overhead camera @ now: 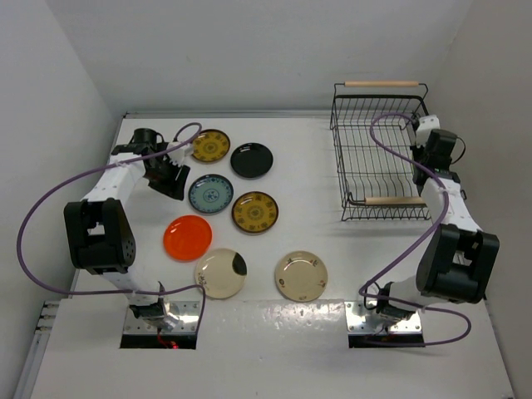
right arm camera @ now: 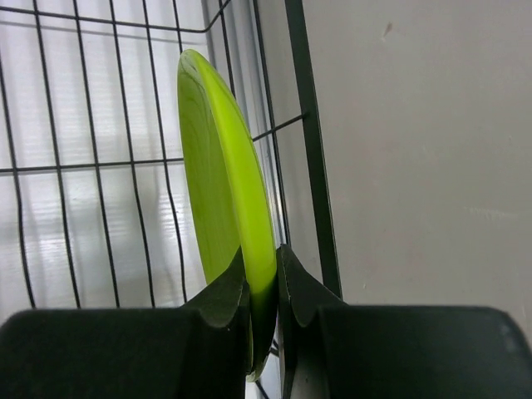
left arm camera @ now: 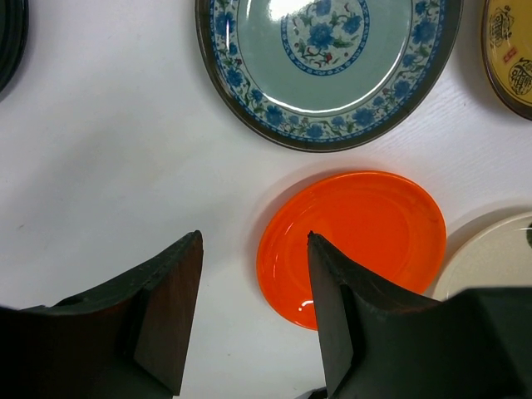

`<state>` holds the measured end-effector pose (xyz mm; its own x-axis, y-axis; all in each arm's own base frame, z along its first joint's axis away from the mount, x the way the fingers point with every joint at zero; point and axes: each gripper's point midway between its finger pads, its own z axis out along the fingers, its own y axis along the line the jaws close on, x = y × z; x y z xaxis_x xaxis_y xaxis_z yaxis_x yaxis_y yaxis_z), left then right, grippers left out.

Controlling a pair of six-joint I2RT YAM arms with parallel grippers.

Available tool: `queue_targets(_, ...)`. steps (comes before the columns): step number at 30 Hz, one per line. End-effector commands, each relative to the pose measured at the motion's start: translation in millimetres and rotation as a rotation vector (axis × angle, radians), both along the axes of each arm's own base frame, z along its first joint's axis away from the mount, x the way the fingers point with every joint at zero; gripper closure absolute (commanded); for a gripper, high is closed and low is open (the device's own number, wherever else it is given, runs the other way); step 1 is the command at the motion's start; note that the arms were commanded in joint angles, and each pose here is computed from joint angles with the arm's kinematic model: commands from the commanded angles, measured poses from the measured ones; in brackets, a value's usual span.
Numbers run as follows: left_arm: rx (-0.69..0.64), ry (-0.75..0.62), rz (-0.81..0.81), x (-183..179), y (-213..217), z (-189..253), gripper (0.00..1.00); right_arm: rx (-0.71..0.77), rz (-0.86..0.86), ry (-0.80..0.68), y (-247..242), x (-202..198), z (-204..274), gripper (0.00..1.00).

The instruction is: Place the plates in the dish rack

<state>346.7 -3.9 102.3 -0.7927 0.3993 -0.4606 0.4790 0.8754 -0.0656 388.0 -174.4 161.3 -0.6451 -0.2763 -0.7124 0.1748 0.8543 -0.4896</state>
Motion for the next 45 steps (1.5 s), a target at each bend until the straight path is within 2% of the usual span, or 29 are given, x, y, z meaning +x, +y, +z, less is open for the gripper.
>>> queue_targets(1,0.004,-0.011,0.002,-1.6,1.1,2.3,0.42,-0.028,-0.007,-0.033,-10.1,5.3,2.1,1.00)
queue_targets(13,0.030,-0.004,-0.006,-9.1,4.8,-1.5,0.42,0.030,-0.005,0.085,-4.9,-7.1,-57.0,1.00)
queue_targets(15,0.036,0.017,-0.004,-12.3,6.1,-7.9,0.38,0.017,-0.047,0.097,-12.1,-9.3,-60.4,1.00)
queue_targets(18,0.057,0.053,-0.016,-19.5,6.6,-14.9,0.35,0.032,-0.100,0.089,-17.9,-10.6,-64.0,0.80)
queue_targets(19,0.057,0.053,-0.016,-19.6,6.6,-15.0,0.35,0.045,-0.107,0.075,-18.1,-9.1,-61.1,0.67)
queue_targets(20,0.057,0.053,-0.016,-19.6,6.6,-15.0,0.35,0.056,-0.109,0.072,-16.9,-9.2,-61.3,0.61)
queue_targets(25,0.063,0.060,-0.035,-24.2,7.0,-13.2,0.32,0.059,-0.120,0.024,-17.1,-8.0,-43.9,0.40)
queue_targets(27,0.046,0.064,-0.067,-29.3,2.8,-13.1,0.32,0.055,-0.137,-0.003,-20.8,-8.2,-34.3,0.39)
queue_targets(32,0.050,0.088,-0.098,-40.0,-0.1,-18.7,0.31,0.050,-0.226,-0.026,-38.7,-14.4,-28.1,0.55)
queue_targets(34,0.052,0.078,-0.097,-39.7,-0.1,-15.7,0.31,0.050,-0.239,-0.015,-40.0,-18.4,-31.4,0.55)
queue_targets(41,0.056,0.089,-0.116,-48.6,-0.1,-15.9,0.31,0.022,-0.303,-0.032,-50.1,-29.6,-22.5,0.50)
queue_targets(44,0.020,0.106,-0.166,-56.5,-7.4,-18.1,0.31,0.059,-0.271,-0.051,-43.2,-25.2,-17.7,0.44)
queue_targets(45,0.013,0.106,-0.193,-58.1,-9.1,-18.0,0.30,0.065,-0.259,-0.060,-41.1,-23.1,-14.4,0.39)
